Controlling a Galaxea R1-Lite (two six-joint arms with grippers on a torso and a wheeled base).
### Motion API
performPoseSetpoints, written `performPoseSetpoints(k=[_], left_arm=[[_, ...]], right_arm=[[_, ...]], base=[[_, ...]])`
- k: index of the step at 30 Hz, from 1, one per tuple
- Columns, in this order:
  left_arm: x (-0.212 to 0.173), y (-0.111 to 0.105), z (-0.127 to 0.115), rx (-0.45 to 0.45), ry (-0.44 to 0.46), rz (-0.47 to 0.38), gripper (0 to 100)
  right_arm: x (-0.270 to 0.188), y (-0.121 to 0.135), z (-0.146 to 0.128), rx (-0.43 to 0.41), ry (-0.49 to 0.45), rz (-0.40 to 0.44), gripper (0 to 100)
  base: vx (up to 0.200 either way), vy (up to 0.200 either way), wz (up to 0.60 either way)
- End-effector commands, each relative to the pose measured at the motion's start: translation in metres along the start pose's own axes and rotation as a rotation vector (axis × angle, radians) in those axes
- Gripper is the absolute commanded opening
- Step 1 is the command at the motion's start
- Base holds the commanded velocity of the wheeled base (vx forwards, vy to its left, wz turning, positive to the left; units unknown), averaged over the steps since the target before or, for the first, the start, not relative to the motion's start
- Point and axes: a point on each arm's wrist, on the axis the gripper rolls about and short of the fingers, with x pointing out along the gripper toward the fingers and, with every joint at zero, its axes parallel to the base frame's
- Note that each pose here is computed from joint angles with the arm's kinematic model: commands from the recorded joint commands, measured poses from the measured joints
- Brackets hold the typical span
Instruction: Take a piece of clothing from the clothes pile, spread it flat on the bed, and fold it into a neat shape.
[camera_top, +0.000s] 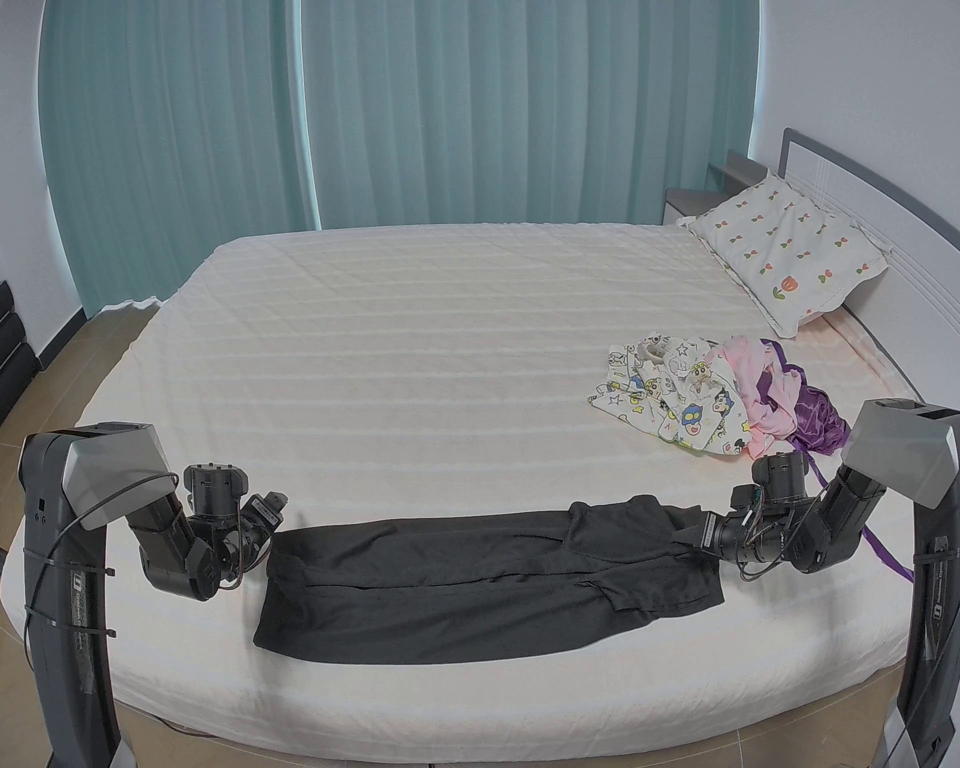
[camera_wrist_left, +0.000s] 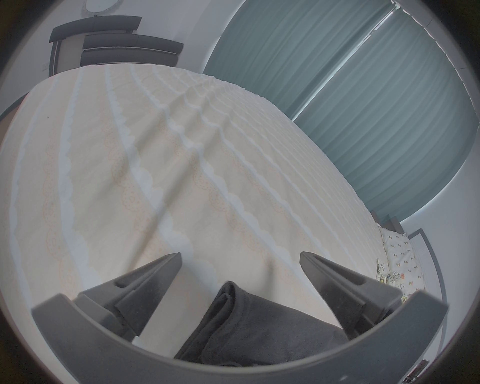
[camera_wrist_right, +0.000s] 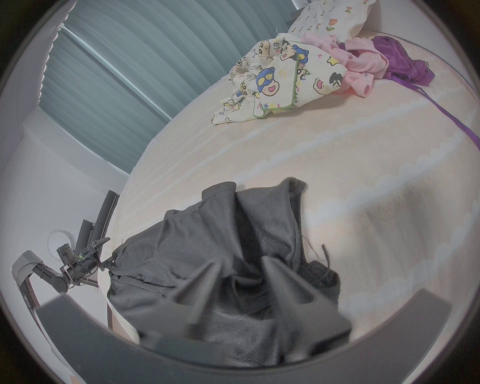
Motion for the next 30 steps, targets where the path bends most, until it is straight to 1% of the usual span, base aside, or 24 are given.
performPoseSetpoints(k=[1, 5, 6, 7, 9, 10, 12, 13, 14, 15, 16, 18, 19, 21, 23, 24, 27, 30], left_arm=[[-0.001, 0.000, 0.001, -0.001, -0.002, -0.001, 100], [-0.007, 0.001, -0.001, 0.015, 0.013, 0.003, 100], [-0.012, -0.002, 0.003, 0.024, 0.006, -0.010, 100], [-0.020, -0.008, 0.009, 0.030, -0.003, -0.031, 100], [-0.044, -0.015, 0.016, 0.033, 0.023, -0.079, 100], [-0.060, -0.020, 0.021, 0.035, 0.056, -0.134, 100], [-0.060, -0.020, 0.021, 0.035, 0.056, -0.134, 100], [-0.081, -0.023, 0.023, 0.092, 0.138, -0.228, 100], [-0.082, -0.023, 0.022, 0.104, 0.141, -0.229, 100], [-0.084, -0.020, 0.019, 0.175, 0.149, -0.224, 100], [-0.085, -0.019, 0.017, 0.205, 0.154, -0.222, 100], [-0.087, -0.015, 0.005, 0.312, 0.190, -0.212, 100], [-0.089, -0.013, 0.002, 0.345, 0.199, -0.207, 100], [-0.090, -0.009, -0.003, 0.405, 0.212, -0.193, 100], [-0.089, -0.008, -0.005, 0.414, 0.215, -0.187, 100], [-0.080, 0.003, -0.015, 0.495, 0.237, -0.126, 100], [-0.073, 0.011, -0.023, 0.526, 0.246, -0.080, 100], [-0.066, 0.019, -0.034, 0.550, 0.283, -0.051, 100]], right_arm=[[0.000, 0.000, 0.001, 0.001, -0.004, -0.001, 100], [-0.001, -0.004, 0.007, 0.008, -0.029, 0.002, 100], [-0.002, -0.004, 0.010, 0.014, -0.040, 0.006, 100], [-0.004, -0.007, 0.015, 0.039, -0.056, 0.005, 100], [-0.006, -0.006, 0.023, 0.084, -0.080, 0.011, 100], [-0.006, -0.006, 0.025, 0.112, -0.087, 0.013, 100], [-0.006, -0.006, 0.025, 0.112, -0.087, 0.013, 100], [-0.005, -0.007, 0.023, 0.132, -0.083, 0.012, 100], [-0.005, -0.007, 0.023, 0.132, -0.082, 0.011, 100], [-0.005, -0.008, 0.021, 0.135, -0.080, 0.012, 100], [-0.004, -0.007, 0.021, 0.135, -0.080, 0.013, 100], [-0.003, -0.007, 0.020, 0.133, -0.086, 0.017, 100], [-0.003, -0.007, 0.021, 0.131, -0.089, 0.019, 100], [-0.002, -0.006, 0.020, 0.128, -0.092, 0.023, 100], [-0.002, -0.007, 0.019, 0.129, -0.089, 0.022, 100], [0.000, -0.007, 0.016, 0.122, -0.084, 0.021, 100], [0.000, -0.006, 0.016, 0.119, -0.092, 0.023, 100], [0.000, -0.006, 0.016, 0.120, -0.095, 0.023, 100]], base=[[0.000, 0.000, 0.00], [0.000, 0.000, 0.00], [0.000, 0.000, 0.00], [0.000, 0.000, 0.00], [0.000, 0.000, 0.00], [0.000, 0.000, 0.00], [0.000, 0.000, 0.00], [0.000, 0.000, 0.00], [0.000, 0.000, 0.00], [0.000, 0.000, 0.00], [0.000, 0.000, 0.00], [0.000, 0.000, 0.00], [0.000, 0.000, 0.00], [0.000, 0.000, 0.00], [0.000, 0.000, 0.00], [0.000, 0.000, 0.00], [0.000, 0.000, 0.00], [0.000, 0.000, 0.00]])
